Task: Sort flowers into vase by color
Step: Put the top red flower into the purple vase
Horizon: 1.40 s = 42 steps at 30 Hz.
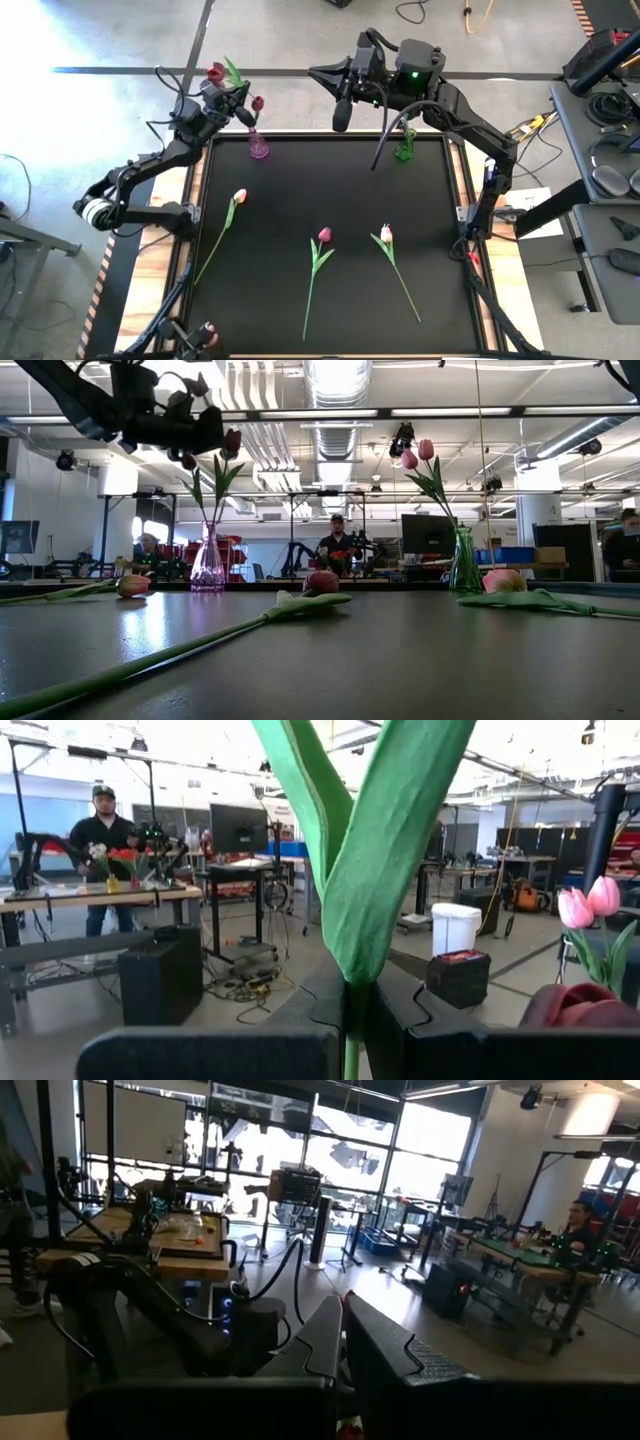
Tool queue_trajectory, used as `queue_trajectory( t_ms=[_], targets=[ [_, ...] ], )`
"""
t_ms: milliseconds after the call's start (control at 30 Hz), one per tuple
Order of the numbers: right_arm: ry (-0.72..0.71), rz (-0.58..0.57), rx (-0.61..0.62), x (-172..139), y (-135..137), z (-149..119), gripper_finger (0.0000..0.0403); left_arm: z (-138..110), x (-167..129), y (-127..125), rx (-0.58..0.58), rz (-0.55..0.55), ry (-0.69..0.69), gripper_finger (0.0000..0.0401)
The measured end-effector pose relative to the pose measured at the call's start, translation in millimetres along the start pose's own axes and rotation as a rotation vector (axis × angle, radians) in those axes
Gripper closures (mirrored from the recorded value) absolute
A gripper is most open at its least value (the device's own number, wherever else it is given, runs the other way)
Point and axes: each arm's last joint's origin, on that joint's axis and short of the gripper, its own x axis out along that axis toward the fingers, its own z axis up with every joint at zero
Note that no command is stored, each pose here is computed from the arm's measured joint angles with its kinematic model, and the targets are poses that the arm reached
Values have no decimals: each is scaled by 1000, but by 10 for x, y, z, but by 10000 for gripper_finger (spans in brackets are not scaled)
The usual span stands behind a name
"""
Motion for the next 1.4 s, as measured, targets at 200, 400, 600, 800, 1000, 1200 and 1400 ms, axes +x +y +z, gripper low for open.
queue_trajectory(
  t_ms=[200,400,600,800,1000,1200,1400],
  targets=[
    [0,0,-11,2,0,-1,392,106,-75,-15,7,-1,-40,401],
    [-4,-1,-17,2,-1,3,392,137,-112,-15,24,9,-29,401],
    [-7,-2,-16,3,-1,5,392,-4,-158,-18,21,10,20,401],
    [-7,-2,-16,3,-1,4,392,-106,-198,-22,14,11,52,394],
    [-7,-1,-16,3,-1,4,392,-147,-210,-22,12,11,92,356],
    [-6,-2,-16,3,-1,4,392,-172,-223,-24,2,12,164,313],
    [-6,-1,-11,3,-1,4,392,-69,-304,-39,8,12,150,292]
  ],
)
